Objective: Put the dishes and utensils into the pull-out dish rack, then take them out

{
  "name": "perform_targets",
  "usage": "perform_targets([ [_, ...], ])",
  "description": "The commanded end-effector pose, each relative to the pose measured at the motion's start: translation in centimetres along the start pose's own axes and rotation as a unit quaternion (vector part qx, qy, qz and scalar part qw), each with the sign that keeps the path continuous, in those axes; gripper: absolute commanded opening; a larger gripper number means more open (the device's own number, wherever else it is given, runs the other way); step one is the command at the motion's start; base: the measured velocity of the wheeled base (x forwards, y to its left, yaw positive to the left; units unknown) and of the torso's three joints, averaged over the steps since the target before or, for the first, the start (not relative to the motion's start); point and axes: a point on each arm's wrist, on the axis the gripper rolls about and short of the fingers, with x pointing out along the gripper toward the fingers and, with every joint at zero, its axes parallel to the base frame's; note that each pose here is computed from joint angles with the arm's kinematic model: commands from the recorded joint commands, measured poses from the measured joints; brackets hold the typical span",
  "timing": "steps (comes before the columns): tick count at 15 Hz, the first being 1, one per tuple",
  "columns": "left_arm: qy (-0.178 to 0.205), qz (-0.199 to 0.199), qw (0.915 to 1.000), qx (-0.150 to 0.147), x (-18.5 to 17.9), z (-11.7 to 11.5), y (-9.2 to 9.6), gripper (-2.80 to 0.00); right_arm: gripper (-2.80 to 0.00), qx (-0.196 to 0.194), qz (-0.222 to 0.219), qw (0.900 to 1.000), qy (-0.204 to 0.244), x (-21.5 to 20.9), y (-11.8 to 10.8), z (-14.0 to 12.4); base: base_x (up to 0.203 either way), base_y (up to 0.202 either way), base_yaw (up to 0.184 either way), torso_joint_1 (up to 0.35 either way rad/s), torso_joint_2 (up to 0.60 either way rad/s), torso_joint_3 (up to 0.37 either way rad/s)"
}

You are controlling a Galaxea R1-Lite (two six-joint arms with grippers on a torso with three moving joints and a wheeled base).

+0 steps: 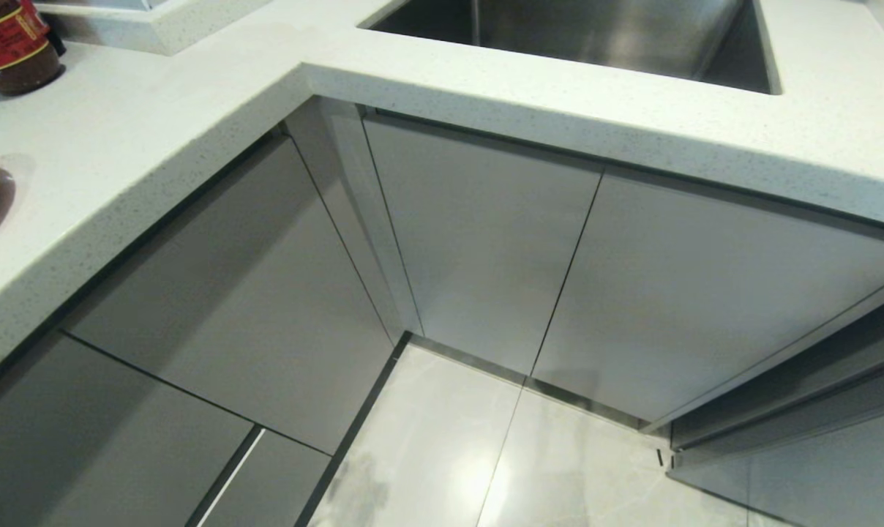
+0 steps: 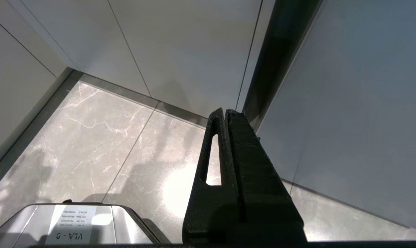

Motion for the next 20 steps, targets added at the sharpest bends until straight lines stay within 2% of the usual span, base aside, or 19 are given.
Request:
perform_targets([
  [1,0.002,0.0,1.0,-0.001,0.03,-0.03,0.0,-2.8,-2.8,-0.001,0.0,1.0,0.0,0.0,0.0,0.0,0.0,0.0,0.0,0.0,0.0,0.0],
  [5,0.002,-0.003,1.0,0.005,0.03,-0.01,-0.01,-2.8,-2.8,0.0,0.0,1.0,0.0,0.0,0.0,0.0,0.0,0.0,0.0,0.0,0.0,0.0],
  [8,0.001,-0.001,0.9998,-0.018,0.04,-0.01,0.0,-2.8,-2.8,0.0,0.0,1.0,0.0,0.0,0.0,0.0,0.0,0.0,0.0,0.002,0.0,0.03],
  [20,0.0,-0.002,0.9999,-0.017,0.02,0.03,0.01,-2.8,-2.8,0.0,0.0,1.0,0.0,0.0,0.0,0.0,0.0,0.0,0.0,0.002,0.0,0.192],
])
